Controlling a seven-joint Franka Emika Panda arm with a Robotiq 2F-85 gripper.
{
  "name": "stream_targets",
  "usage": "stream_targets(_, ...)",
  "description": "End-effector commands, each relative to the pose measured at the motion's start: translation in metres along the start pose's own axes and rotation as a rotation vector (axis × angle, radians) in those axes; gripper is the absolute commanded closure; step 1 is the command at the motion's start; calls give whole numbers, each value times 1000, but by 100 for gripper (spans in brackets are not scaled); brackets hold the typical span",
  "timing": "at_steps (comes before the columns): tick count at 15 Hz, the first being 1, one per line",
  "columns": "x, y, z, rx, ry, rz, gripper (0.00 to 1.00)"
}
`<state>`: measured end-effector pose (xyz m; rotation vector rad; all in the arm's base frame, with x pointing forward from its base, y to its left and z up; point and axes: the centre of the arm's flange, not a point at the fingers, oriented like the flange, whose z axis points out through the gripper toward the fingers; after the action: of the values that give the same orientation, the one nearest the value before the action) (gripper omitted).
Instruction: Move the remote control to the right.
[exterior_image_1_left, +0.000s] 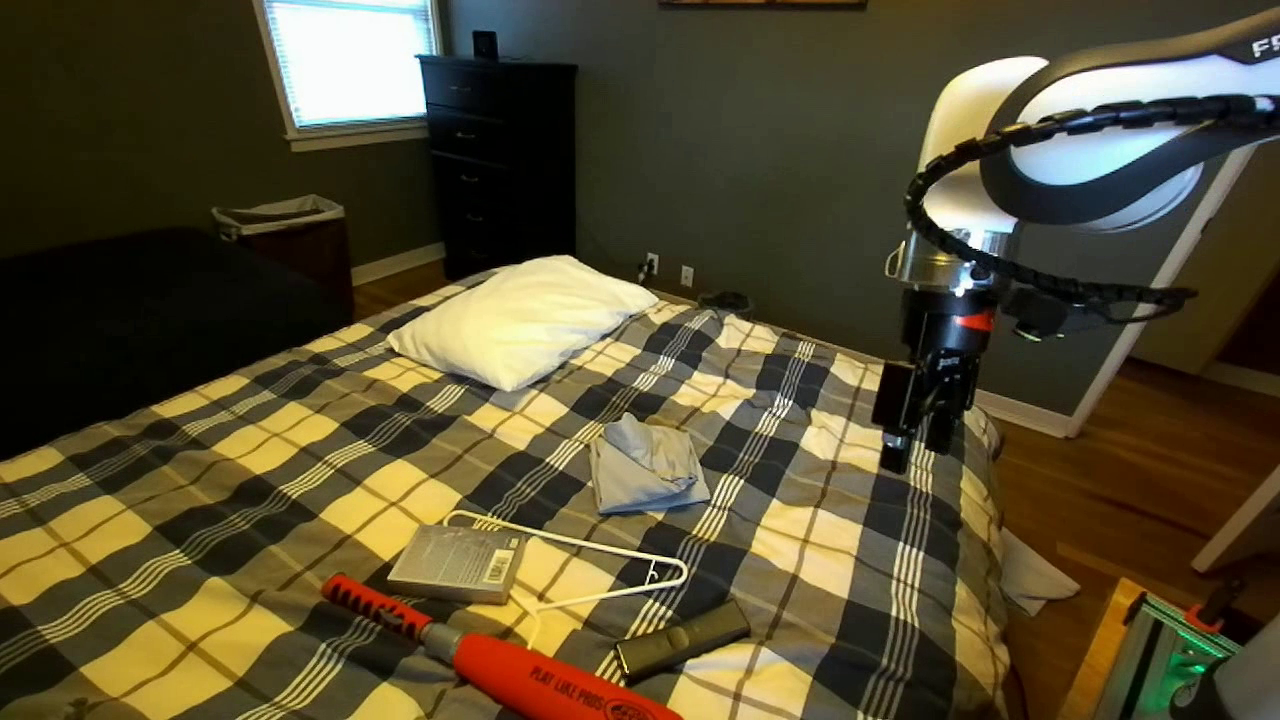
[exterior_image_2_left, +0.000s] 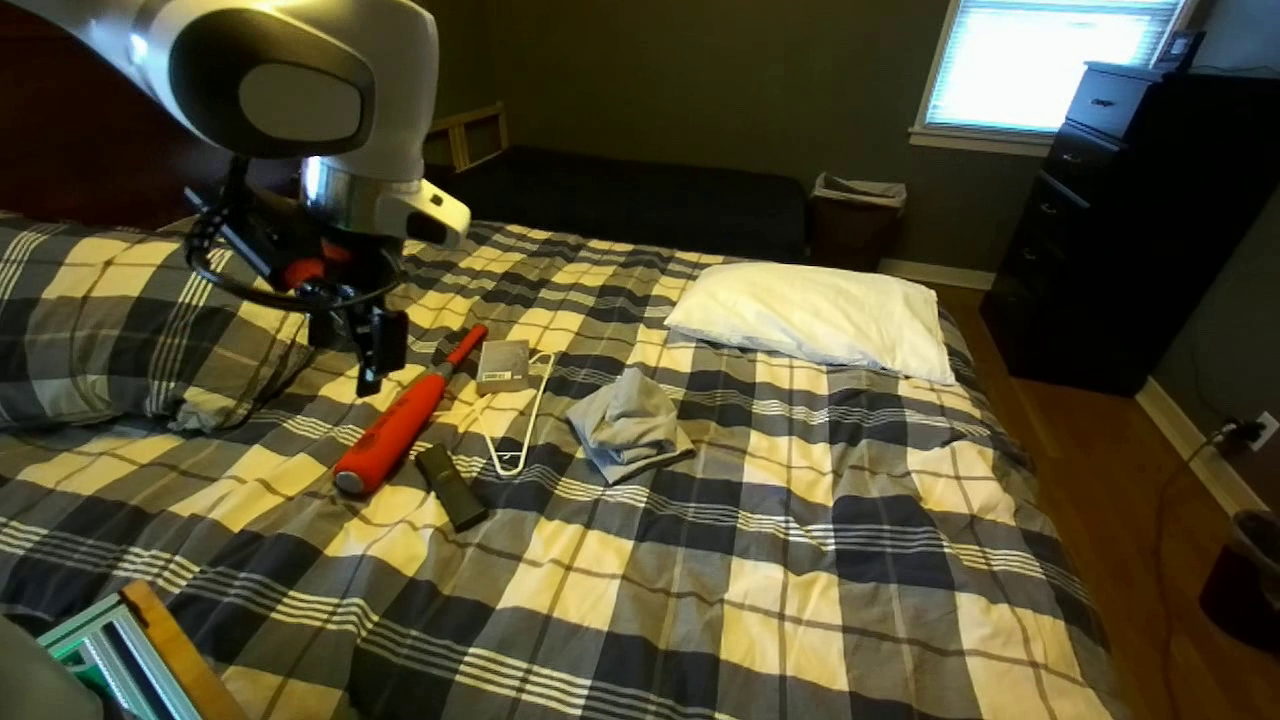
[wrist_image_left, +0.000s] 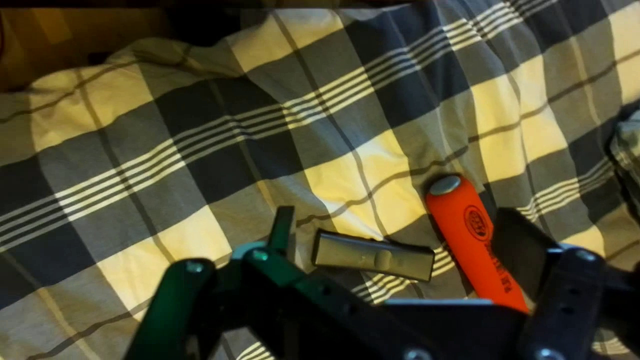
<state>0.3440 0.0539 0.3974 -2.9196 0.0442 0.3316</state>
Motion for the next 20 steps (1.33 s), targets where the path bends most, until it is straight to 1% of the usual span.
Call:
stream_targets(1,46,-10,-9,-144,-115,-67,0)
stream_targets(3,68,-15,-2,-222,-132,-121,0)
stream_targets(4,74,-17,-1,-230,-133,-184,0)
stream_targets(5,42,-14,-3,-181,-88,-111,0)
stream_targets(7,59,-17,4,-202,-119,-152,0)
stream_targets(9,67,-17,8,-206,-132,-164,0)
stream_targets(10,70,-18,10,-234,-133,-165,0)
stream_targets(14,105,-24,40,-440,-159,-289,0)
stream_targets(17,149,-52,67,-554,-157,-427,0)
stream_targets(20,186,-89,89,-613,-107,-606,0)
